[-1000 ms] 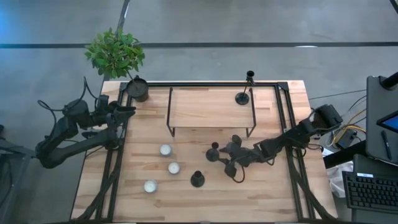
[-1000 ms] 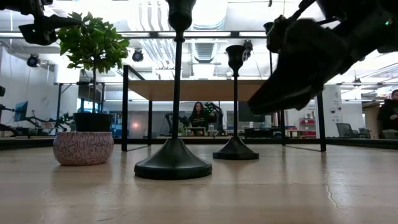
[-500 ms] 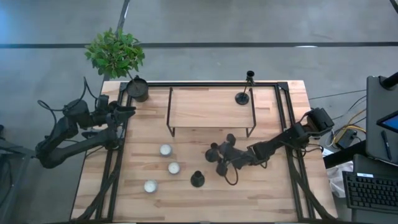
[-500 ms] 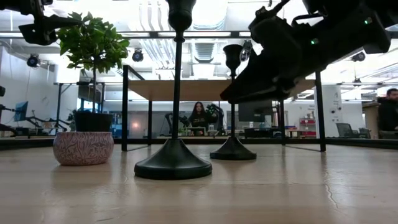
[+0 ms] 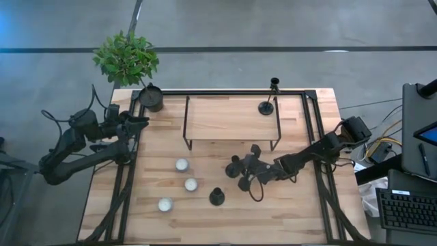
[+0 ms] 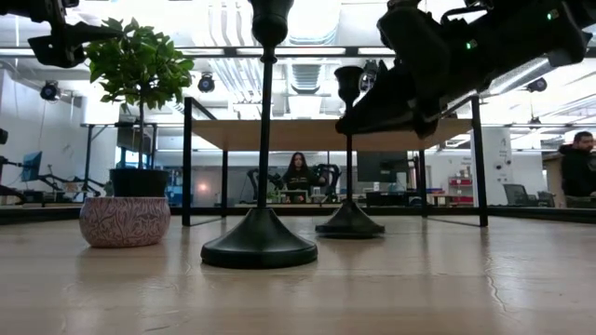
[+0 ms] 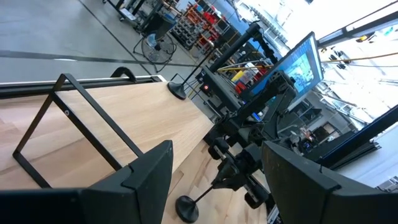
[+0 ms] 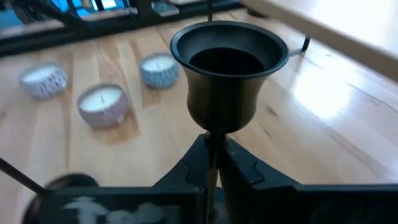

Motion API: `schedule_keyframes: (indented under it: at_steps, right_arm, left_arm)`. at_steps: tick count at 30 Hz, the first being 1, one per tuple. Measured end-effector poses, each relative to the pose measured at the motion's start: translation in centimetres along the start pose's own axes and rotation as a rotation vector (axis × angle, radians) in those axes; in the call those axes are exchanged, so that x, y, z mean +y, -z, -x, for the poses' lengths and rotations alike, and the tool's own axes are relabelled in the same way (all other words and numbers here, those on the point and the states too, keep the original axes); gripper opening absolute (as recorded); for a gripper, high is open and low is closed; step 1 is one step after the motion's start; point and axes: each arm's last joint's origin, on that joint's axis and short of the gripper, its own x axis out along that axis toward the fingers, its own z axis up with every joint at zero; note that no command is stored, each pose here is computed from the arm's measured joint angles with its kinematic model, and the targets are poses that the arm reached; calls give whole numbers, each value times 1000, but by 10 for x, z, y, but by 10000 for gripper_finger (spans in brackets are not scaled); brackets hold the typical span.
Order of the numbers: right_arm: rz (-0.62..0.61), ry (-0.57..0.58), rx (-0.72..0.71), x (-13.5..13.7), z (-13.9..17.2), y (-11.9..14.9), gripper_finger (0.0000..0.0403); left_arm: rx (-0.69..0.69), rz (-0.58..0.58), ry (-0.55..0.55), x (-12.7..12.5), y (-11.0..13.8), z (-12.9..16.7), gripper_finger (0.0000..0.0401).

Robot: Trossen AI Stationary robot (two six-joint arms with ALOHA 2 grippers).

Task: Pick & Place candle stick holders
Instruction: Put the top black candle holder on the shelf

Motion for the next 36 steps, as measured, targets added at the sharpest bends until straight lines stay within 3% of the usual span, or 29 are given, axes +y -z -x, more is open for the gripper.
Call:
schedule_keyframes:
  at_steps: [6,13,16,21,26,30,36]
  right_arm:
    - [-58,-37,-65,2,16,-27,14]
    - [-67,-71,-90,0,70,-103,13]
    - [-30,-35,-52,-10,100,-140,12]
    - [24,123,4,-40,127,-186,12]
    - [32,161,61,-65,121,-200,11]
    - [25,178,96,-81,106,-195,11]
    - [20,141,29,-95,86,-188,11]
  left_arm:
    - [0,0,0,0,0,0,241]
    - [0,0,0,0,0,0,241]
    - [0,0,1,0,0,0,241]
    - [1,0,0,0,0,0,241]
    - [0,0,0,0,0,0,241]
    - [0,0,0,0,0,0,241]
    - [0,0,0,0,0,0,241]
